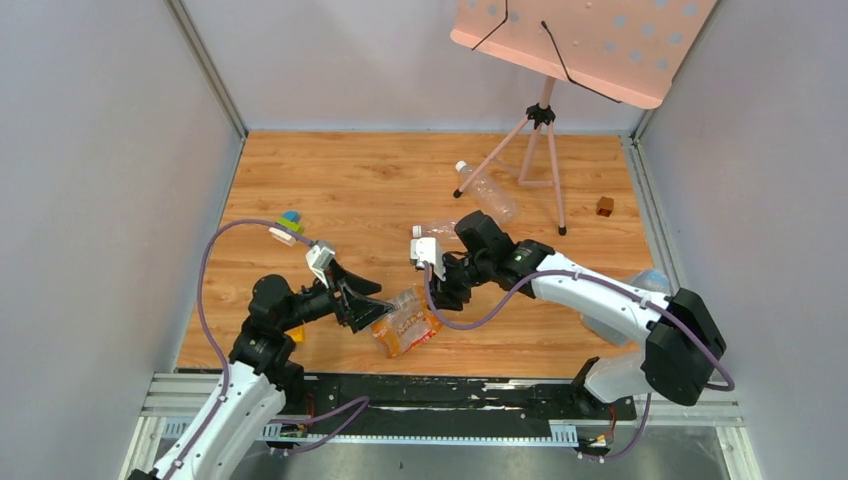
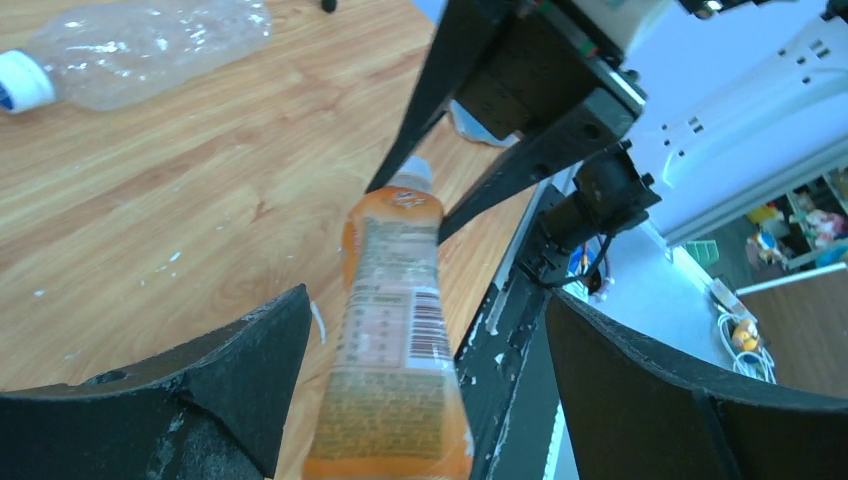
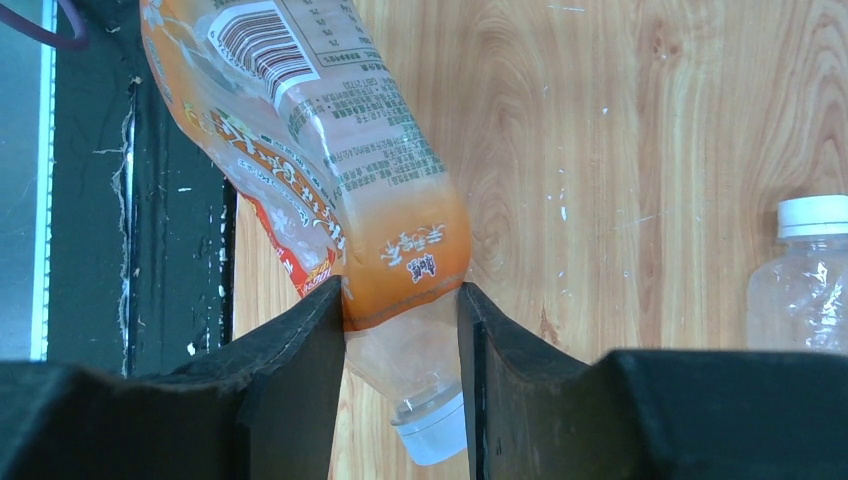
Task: Unscrew the bottle caps
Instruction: Pick up the plastic bottle at the center of the board.
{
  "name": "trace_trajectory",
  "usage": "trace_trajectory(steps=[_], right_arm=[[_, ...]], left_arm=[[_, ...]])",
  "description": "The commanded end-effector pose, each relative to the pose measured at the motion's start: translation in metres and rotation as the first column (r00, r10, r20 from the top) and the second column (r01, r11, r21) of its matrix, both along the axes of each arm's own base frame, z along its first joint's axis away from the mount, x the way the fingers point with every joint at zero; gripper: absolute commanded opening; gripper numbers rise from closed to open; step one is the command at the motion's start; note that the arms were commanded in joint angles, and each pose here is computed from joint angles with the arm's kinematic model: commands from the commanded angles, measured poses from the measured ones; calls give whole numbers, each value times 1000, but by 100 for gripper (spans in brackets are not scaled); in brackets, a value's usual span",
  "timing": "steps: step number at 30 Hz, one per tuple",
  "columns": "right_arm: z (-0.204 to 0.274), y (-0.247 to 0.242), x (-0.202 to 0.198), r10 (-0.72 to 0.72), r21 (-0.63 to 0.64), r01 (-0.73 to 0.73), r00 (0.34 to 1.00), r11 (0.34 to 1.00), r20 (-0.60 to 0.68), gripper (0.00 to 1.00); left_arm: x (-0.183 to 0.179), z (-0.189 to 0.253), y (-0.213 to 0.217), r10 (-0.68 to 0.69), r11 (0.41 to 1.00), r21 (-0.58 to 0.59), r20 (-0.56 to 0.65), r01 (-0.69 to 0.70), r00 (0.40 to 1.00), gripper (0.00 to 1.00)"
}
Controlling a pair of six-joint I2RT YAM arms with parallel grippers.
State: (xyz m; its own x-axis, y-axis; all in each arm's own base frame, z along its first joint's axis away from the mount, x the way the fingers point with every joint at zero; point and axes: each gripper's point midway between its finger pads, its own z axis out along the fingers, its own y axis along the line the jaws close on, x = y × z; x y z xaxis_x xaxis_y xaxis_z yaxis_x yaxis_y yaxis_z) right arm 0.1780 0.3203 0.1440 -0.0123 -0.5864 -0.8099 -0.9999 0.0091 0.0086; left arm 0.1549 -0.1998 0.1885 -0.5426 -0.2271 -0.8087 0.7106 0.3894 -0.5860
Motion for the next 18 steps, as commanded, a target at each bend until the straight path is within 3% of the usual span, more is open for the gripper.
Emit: trace_trajectory(steps=[1, 11, 15, 18], right_arm=[[13, 7, -6, 99, -5, -99, 995, 995, 2, 2], [35, 12, -13, 152, 45, -154, 987, 987, 44, 2], [38, 10, -14, 146, 50, -149, 988, 988, 49, 2], [40, 10, -12, 116, 50, -118, 992, 992, 50, 3]], left_arm=[[-3, 20, -11, -44, 999, 22, 97, 42, 994, 92], [2, -25, -47, -124, 957, 268, 18, 115, 992, 85], [5, -36, -52, -131, 939, 319, -19, 130, 991, 70], [7, -38, -55, -134, 934, 330, -20, 133, 991, 52]])
